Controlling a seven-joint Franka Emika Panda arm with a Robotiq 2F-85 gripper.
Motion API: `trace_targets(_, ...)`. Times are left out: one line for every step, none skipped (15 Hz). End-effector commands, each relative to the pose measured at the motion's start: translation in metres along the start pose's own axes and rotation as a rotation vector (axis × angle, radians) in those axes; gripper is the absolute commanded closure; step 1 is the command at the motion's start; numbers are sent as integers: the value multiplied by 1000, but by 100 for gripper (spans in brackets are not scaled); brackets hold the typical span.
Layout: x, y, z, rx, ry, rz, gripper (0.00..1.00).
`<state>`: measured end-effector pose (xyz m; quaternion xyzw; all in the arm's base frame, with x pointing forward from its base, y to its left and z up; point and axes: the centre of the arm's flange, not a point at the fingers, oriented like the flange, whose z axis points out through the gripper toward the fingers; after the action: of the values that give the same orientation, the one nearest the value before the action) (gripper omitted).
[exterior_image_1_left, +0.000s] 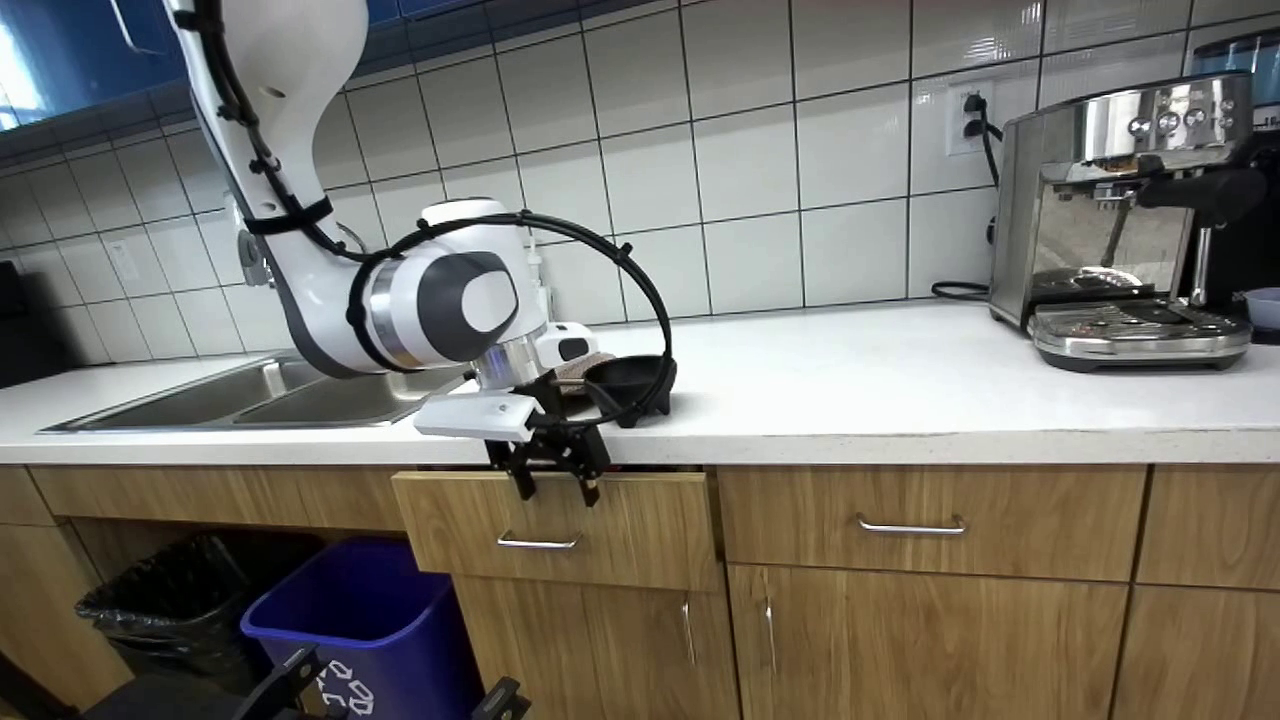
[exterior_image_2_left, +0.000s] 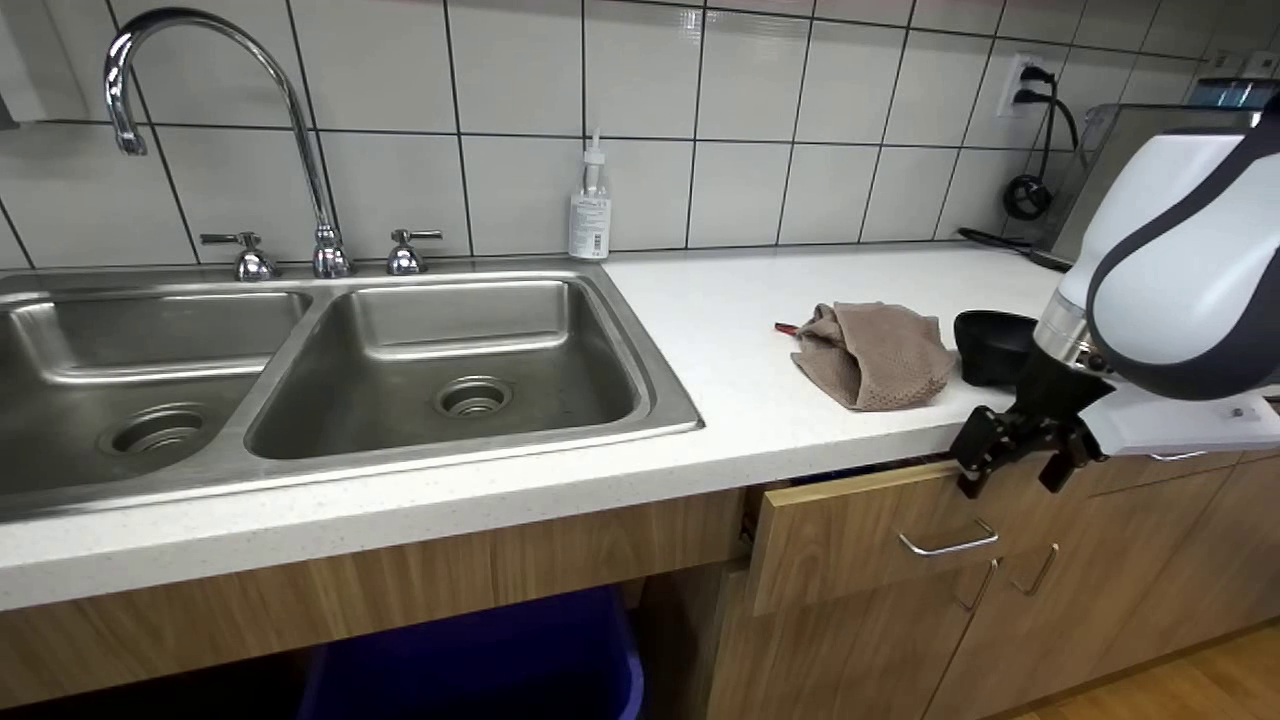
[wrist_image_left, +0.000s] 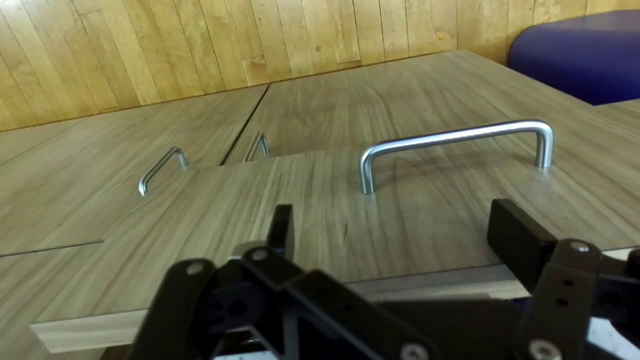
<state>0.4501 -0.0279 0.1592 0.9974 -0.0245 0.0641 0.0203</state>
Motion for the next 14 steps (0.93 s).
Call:
trace_targets(28,6,-2,10,62,18,0)
trace_targets(29,7,-2,10,66,17,0)
trace_targets(31,7,-3,10,70,17,0)
trace_targets(32,8,-3,10,72,18,0)
trace_targets(34,8,-3,12,73,19,0)
trace_targets(35,9,-3,11,75,20,0)
trace_targets(36,9,-4,12,77,19,0)
trace_targets(35,9,-6,10,80,15,0)
trace_targets(32,10,-8,11,80,12,0)
trace_targets(29,10,-9,10,78,13,0)
trace_targets(22,10,-12,10,71,13,0)
trace_targets(17,10,-14,10,70,10,0)
trace_targets(10,10,-17,15,70,8,0)
trace_targets(5,11,-20,20,74,9,0)
